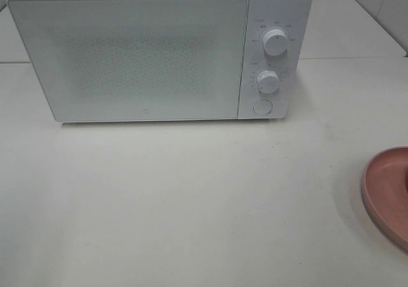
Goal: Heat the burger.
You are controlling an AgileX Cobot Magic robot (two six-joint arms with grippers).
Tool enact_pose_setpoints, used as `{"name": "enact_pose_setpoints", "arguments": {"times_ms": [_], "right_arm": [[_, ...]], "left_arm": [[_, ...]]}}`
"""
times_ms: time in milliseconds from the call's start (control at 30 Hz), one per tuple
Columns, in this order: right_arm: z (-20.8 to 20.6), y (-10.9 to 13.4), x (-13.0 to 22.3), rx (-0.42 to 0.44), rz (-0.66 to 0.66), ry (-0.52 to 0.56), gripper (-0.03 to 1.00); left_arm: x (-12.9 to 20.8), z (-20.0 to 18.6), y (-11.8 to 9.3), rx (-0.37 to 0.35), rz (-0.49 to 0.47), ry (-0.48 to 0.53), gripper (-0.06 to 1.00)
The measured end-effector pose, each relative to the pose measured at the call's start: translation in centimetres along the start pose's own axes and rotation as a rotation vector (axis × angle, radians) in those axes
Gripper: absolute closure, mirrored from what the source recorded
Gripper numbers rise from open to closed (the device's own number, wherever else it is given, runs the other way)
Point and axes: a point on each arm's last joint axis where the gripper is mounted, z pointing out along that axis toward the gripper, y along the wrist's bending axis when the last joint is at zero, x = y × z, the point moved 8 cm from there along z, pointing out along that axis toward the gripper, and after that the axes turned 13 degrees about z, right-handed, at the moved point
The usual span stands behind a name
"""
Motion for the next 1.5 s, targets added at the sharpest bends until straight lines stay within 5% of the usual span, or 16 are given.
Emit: {"name": "enact_pose_setpoints", "arguments": {"times_ms": [367, 633, 1500], "right_arm": [[0.0, 0.0, 0.0, 0.0, 0.0, 0.0, 0.21], [0.0, 0.0, 0.0, 0.0, 0.0, 0.0, 0.21], [0.0, 0.0, 0.0, 0.0, 0.0, 0.0, 0.21]], "left_arm": [[0.0, -1.4, -0.2, -0.027, -0.003, -0.101, -0.03], [0.2, -2.9, 0.1, -0.123, -0.041, -0.197, -0.03], [0.2, -2.9, 0.0, -0.123, -0.043, -0.204, -0.03]]}}
